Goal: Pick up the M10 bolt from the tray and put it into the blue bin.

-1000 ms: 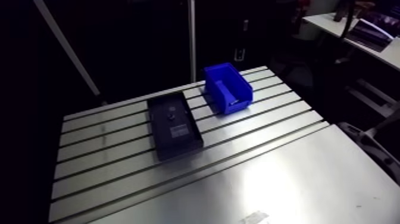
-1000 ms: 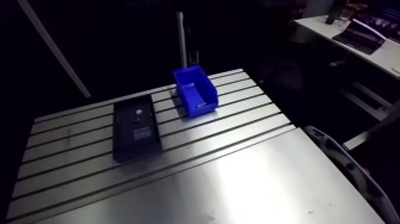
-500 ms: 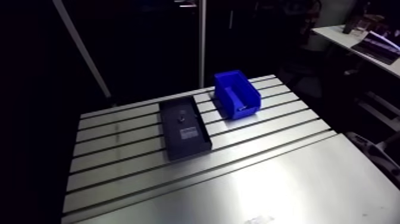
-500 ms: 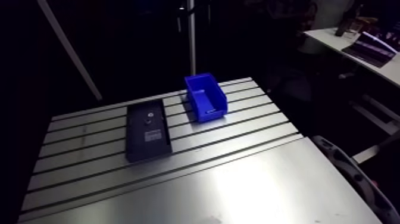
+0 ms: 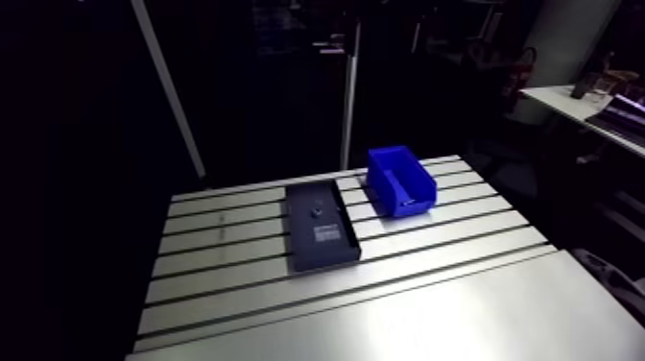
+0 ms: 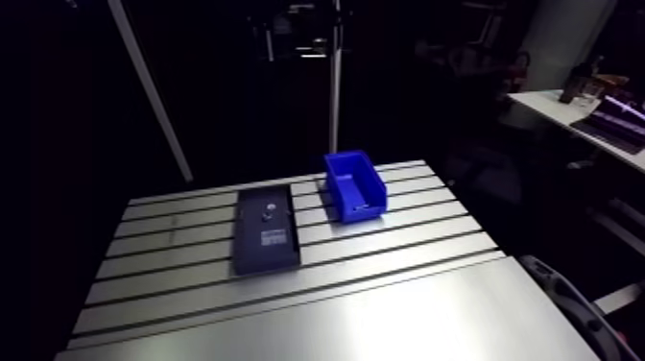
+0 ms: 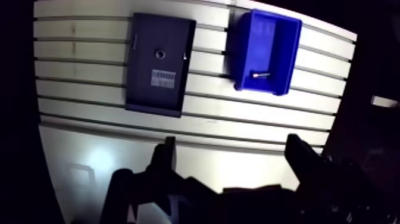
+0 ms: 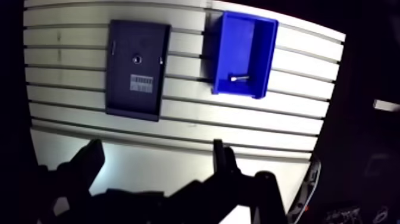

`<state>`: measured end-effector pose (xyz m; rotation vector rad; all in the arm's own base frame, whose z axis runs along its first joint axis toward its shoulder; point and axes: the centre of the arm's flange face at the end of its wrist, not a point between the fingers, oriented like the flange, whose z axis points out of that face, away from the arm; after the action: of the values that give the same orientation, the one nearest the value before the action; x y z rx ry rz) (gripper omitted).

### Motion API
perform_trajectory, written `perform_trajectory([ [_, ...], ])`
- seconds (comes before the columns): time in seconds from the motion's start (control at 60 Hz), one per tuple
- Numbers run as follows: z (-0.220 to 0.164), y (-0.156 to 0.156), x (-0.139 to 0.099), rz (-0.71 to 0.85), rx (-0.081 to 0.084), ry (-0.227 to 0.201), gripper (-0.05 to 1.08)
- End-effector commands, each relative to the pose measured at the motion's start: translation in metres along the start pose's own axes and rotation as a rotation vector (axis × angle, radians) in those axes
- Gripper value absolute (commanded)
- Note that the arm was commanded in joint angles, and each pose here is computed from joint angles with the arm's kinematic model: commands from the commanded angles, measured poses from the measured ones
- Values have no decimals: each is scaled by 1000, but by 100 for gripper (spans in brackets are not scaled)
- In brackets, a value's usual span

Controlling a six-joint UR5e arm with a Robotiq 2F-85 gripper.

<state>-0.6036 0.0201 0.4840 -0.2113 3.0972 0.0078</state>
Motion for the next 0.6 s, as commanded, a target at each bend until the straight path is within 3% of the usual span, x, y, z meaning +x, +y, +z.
perform_trajectory([
  [0.017, -22, -34, -44, 95, 28, 16, 0],
  [0.233, -22, -38, -52, 127, 23, 17, 0],
  [0.383, -17, -36, -47, 128, 13, 51, 0],
  [0.433, -16, -34, -45, 128, 2, 56, 0],
  [0.6, -14, -33, -42, 126, -1, 57, 0],
])
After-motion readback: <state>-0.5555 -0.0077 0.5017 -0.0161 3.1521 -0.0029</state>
